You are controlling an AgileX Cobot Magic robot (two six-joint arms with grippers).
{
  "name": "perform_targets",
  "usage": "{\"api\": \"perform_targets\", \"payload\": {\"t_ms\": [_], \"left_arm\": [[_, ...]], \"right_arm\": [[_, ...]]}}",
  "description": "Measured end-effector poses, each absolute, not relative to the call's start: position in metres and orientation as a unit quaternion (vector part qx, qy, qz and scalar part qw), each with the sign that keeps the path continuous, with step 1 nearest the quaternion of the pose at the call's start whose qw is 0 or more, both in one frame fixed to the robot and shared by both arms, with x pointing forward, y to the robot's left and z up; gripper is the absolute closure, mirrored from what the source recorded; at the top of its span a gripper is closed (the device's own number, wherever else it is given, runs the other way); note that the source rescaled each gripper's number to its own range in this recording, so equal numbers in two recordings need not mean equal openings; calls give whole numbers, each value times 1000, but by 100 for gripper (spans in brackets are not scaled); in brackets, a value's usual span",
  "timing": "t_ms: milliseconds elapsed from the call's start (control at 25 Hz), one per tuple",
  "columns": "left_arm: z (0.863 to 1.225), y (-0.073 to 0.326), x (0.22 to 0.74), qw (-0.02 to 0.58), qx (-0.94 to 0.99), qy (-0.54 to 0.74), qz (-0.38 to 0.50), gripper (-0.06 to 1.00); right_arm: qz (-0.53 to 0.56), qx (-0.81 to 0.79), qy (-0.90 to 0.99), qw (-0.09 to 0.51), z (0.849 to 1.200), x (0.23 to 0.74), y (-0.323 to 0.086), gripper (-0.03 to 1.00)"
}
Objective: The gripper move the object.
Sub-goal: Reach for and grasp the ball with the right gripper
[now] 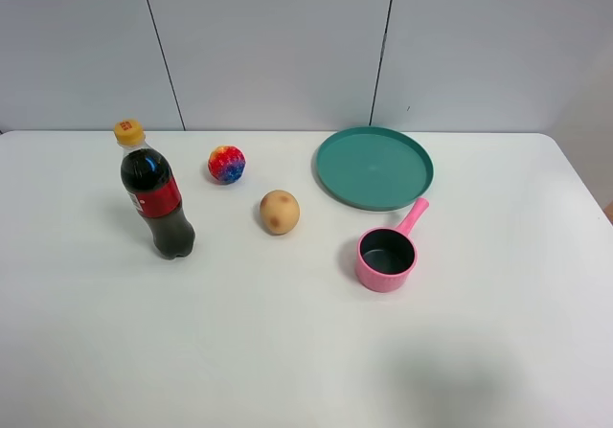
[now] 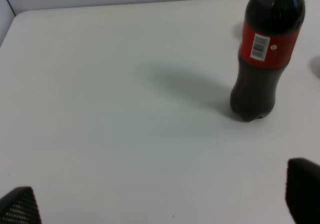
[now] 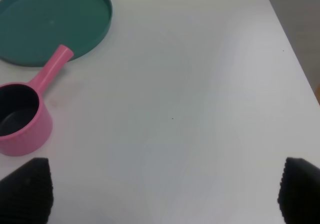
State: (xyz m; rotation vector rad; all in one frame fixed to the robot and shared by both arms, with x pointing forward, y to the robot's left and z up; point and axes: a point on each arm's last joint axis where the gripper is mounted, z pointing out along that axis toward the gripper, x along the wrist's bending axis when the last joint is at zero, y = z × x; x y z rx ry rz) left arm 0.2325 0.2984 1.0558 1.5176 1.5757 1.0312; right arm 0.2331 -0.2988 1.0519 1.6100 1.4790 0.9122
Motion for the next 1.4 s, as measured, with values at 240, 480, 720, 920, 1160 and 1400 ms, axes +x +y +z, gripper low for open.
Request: {"api": "perform_targets", "payload": {"t_ms": [240, 480, 720, 920, 1160, 1400], "left_arm": [[1056, 298, 233, 354, 587, 609, 399, -6], [1056, 298, 233, 354, 587, 609, 399, -6], [1056, 298, 233, 354, 587, 609, 399, -6], [1056, 298, 233, 354, 587, 609, 399, -6], [1056, 298, 233, 354, 587, 609, 399, -6], [1056, 298, 233, 354, 587, 609, 399, -6]], "right_arm": [[357, 629, 579, 377, 1052, 233, -299, 25], [349, 576, 607, 422, 1072, 235, -299, 25], [341, 533, 646, 426, 1118, 274, -297, 25], [368, 502, 671, 403, 1156, 330, -291, 25], [390, 482, 710, 334, 1174, 418, -284, 25], [428, 447, 733, 282, 1184, 490, -271, 25]]}}
